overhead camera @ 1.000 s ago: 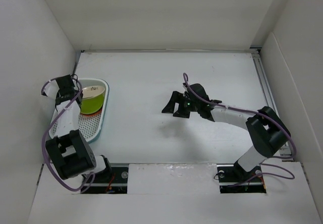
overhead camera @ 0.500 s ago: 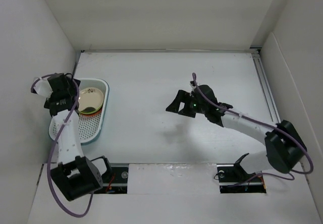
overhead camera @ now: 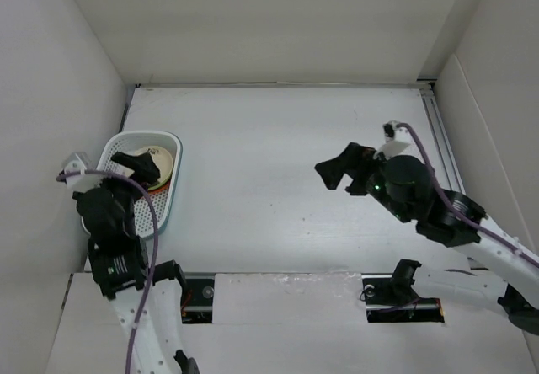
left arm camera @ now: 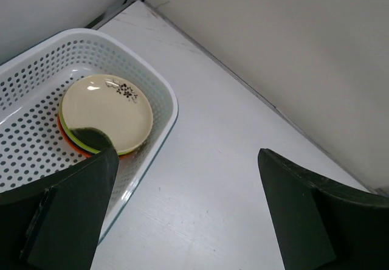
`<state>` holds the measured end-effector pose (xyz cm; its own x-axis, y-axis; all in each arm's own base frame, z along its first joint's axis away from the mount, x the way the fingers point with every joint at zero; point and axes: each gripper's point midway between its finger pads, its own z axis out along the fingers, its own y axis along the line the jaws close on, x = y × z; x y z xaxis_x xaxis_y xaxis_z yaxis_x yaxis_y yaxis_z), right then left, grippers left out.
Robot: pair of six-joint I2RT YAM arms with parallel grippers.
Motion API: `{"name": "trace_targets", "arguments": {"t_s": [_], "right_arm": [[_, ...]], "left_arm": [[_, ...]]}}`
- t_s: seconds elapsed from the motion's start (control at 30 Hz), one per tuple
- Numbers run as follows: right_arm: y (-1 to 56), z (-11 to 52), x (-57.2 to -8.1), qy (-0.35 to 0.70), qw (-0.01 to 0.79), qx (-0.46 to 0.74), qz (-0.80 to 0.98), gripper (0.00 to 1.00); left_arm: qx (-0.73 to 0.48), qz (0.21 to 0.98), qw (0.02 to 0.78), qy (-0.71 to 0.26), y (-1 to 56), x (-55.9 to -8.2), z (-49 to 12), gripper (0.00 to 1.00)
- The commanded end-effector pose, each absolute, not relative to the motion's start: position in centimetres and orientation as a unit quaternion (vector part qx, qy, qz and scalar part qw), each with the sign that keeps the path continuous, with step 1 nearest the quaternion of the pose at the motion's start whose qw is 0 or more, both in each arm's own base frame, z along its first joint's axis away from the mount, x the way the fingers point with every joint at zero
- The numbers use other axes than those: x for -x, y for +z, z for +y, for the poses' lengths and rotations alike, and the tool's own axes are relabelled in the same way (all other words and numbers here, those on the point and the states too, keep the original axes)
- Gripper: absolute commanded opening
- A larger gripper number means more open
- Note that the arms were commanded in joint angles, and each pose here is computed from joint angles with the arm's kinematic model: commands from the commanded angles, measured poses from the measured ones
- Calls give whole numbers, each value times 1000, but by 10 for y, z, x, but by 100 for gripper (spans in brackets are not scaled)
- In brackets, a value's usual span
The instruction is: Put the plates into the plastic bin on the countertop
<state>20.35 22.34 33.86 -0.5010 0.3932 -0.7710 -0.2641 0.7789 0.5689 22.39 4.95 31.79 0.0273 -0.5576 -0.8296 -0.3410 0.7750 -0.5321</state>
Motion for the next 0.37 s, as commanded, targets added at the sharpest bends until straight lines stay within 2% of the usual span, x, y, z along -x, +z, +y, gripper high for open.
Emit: {"name": "trace_targets", "arguments": {"t_s": [0.0,0.33], "right_arm": [[320,160,-193,235,519,-67,819,100],[319,114,-170,252,538,-91,799,100]], "left_arm": [[263,685,671,-103,327,-198,25,100],[274,674,679,-97,330,-191,28,100]]}}
